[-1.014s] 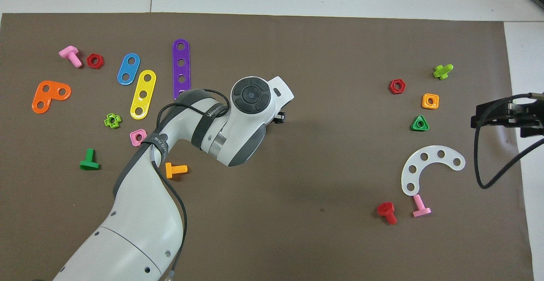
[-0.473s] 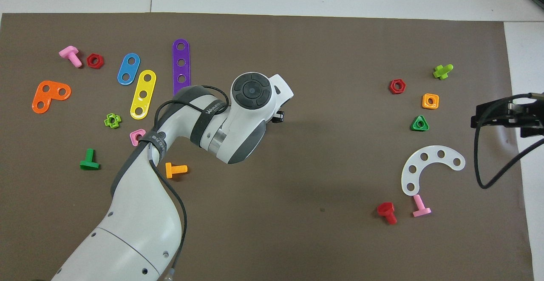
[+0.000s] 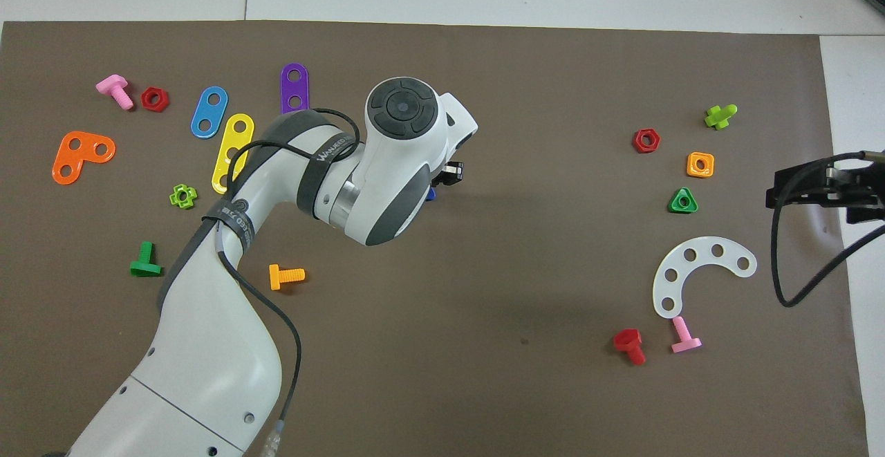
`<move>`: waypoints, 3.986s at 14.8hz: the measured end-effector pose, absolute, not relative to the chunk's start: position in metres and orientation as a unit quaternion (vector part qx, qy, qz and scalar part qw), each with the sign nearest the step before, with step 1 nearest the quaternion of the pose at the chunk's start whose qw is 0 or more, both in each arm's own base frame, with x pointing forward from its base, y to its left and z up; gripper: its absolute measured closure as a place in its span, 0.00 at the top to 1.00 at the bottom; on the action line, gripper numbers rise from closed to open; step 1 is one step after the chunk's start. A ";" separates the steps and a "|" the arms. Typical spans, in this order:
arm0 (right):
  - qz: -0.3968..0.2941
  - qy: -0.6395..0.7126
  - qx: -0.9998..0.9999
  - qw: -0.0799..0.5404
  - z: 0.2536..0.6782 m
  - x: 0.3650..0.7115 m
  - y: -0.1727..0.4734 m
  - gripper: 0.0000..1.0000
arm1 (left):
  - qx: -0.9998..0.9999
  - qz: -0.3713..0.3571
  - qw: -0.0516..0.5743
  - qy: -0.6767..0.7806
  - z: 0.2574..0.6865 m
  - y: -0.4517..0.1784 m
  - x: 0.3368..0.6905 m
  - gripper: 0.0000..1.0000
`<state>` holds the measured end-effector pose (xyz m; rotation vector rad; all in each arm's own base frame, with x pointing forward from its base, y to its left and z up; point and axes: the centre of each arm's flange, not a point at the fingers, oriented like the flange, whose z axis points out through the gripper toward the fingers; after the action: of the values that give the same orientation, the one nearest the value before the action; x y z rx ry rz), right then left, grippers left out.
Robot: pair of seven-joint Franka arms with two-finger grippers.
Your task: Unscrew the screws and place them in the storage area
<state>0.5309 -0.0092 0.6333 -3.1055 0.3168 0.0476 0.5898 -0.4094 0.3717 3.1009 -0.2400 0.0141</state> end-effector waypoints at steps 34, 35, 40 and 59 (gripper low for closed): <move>-0.070 0.099 -0.991 0.048 0.444 0.609 0.326 1.00 | 0.998 0.001 0.026 -0.055 0.451 -0.088 0.591 1.00; -0.073 0.099 -0.991 0.052 0.424 0.612 0.351 1.00 | 0.998 -0.001 0.024 -0.050 0.466 -0.077 0.585 1.00; -0.087 0.067 -0.993 0.039 0.344 0.619 0.416 0.97 | 0.999 -0.001 0.009 -0.038 0.534 -0.048 0.549 1.00; -0.070 0.051 -0.996 0.024 0.312 0.608 0.420 0.35 | 0.999 -0.005 -0.018 -0.043 0.618 -0.043 0.526 1.00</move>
<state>0.6076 0.4197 0.3115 -3.0825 0.1564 -0.2176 0.5256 -0.0434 0.6177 3.1740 -0.1378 -0.0148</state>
